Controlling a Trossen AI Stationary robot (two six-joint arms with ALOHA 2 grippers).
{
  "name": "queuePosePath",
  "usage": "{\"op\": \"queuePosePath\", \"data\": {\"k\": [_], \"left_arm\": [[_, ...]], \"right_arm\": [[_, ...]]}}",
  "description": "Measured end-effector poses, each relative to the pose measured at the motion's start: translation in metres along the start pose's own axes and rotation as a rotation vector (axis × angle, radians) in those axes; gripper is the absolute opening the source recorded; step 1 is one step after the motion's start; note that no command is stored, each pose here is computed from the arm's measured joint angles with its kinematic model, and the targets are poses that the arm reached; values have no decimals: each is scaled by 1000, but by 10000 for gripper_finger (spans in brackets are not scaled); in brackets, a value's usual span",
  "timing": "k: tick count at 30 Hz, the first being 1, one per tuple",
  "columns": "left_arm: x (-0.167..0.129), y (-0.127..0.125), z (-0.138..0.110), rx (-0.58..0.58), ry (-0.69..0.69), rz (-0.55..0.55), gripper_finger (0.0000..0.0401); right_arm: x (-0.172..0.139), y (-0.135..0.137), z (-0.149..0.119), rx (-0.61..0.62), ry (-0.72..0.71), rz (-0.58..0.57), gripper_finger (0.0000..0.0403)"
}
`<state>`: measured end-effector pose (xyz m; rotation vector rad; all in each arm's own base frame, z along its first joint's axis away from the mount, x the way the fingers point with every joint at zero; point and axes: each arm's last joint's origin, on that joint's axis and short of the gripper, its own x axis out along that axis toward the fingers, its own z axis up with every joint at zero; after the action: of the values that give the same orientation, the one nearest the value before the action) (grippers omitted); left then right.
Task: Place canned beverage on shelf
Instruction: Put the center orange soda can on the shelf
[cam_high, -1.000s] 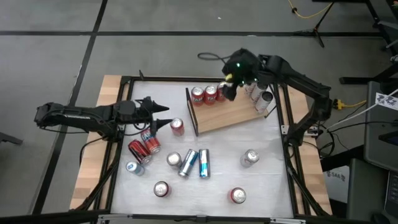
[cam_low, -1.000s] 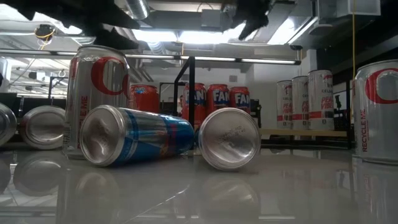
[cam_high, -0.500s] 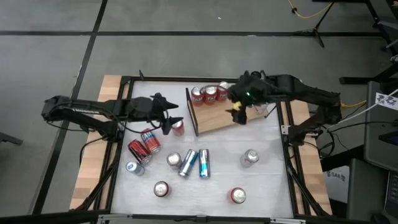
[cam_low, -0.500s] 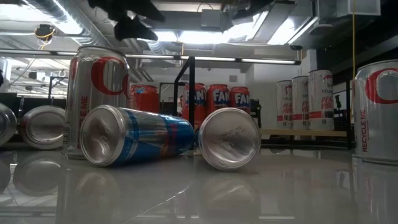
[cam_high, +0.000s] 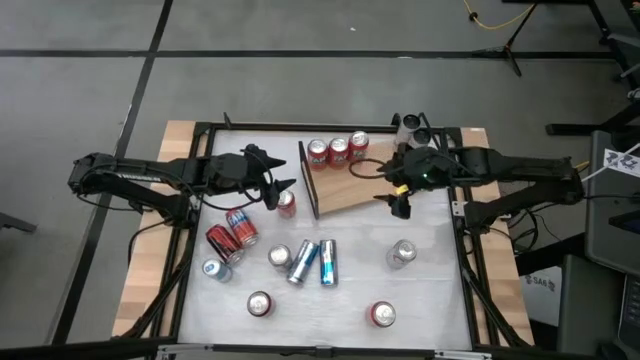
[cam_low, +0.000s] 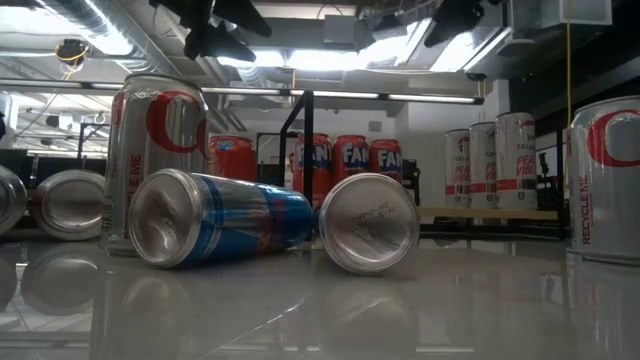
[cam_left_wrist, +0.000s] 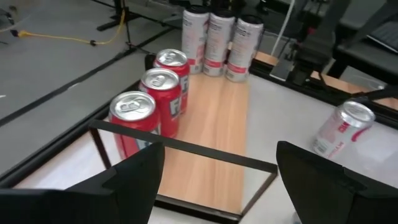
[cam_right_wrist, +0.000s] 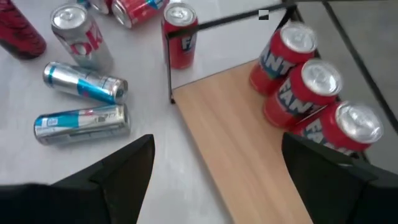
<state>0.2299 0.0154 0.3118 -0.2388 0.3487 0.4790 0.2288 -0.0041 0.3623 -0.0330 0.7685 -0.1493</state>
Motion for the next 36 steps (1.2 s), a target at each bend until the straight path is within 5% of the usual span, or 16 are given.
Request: {"op": "queuePosePath", "data": {"k": [7, 16, 24, 36], "left_arm": [[0, -1, -1, 2, 20, -49, 308], [14, -3, -11, 23, 82, 16, 395], [35, -4, -39, 86, 305, 53, 390], [52, -5, -58, 136, 419, 103, 390]], "right_arm": [[8, 1, -10, -1, 19, 1, 341], [10, 2, -5, 1, -47, 29, 341], [11, 2, -5, 2, -45, 29, 341], [11, 2, -5, 1, -43, 33, 341]]}}
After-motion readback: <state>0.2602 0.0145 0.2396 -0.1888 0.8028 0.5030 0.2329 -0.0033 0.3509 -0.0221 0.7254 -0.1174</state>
